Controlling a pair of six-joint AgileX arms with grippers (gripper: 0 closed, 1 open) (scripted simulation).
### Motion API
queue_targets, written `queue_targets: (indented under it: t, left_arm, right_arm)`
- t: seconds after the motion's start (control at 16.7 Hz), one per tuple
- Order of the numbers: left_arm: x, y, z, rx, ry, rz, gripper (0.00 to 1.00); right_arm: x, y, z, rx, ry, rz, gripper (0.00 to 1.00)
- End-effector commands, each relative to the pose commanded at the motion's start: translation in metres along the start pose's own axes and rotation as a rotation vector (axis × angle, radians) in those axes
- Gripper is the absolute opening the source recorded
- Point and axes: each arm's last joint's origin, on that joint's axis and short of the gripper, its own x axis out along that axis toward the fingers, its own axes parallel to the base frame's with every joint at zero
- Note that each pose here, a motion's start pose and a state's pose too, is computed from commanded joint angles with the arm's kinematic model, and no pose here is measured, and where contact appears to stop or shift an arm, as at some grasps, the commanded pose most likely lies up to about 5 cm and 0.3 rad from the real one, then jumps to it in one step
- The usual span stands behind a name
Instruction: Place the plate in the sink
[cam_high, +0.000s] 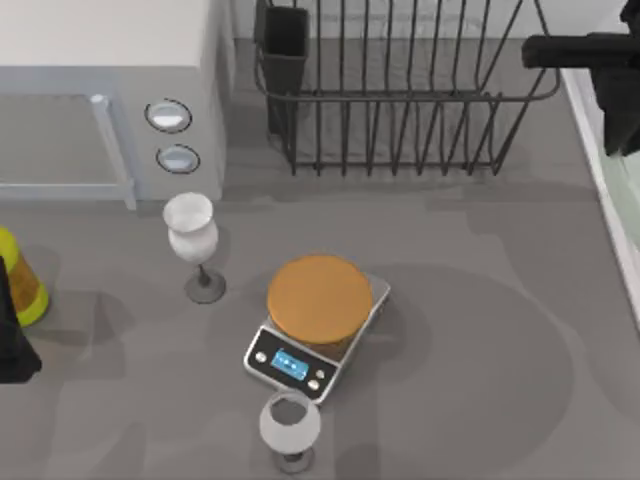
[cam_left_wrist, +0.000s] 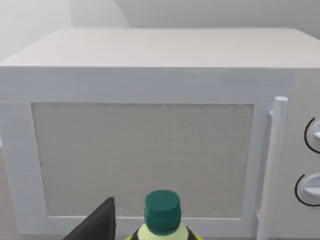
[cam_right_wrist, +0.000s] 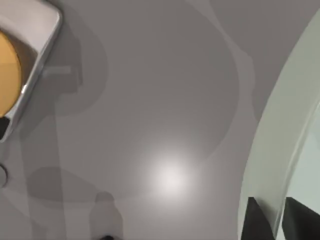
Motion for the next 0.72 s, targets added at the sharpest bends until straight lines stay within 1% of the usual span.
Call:
queue_targets:
  t: [0.3, 0.42, 0.54, 0.72]
  left_arm:
    - [0.000, 0.000, 0.000, 0.000, 0.000, 0.000, 1.00]
    - [0.000, 0.000, 0.000, 0.000, 0.000, 0.000, 1.00]
    - [0.000, 0.000, 0.000, 0.000, 0.000, 0.000, 1.00]
    - [0.000, 0.000, 0.000, 0.000, 0.000, 0.000, 1.00]
  right_arm:
    - [0.002, 0.002, 0.001, -0.004, 0.003, -0.001, 0.00]
    - [0.005, -0.002, 0.011, -0.004, 0.009, -0.005, 0.00]
    - [0.013, -0.009, 0.033, -0.005, 0.020, -0.013, 0.00]
    - [0.041, -0.030, 0.084, -0.007, 0.042, -0.026, 0.00]
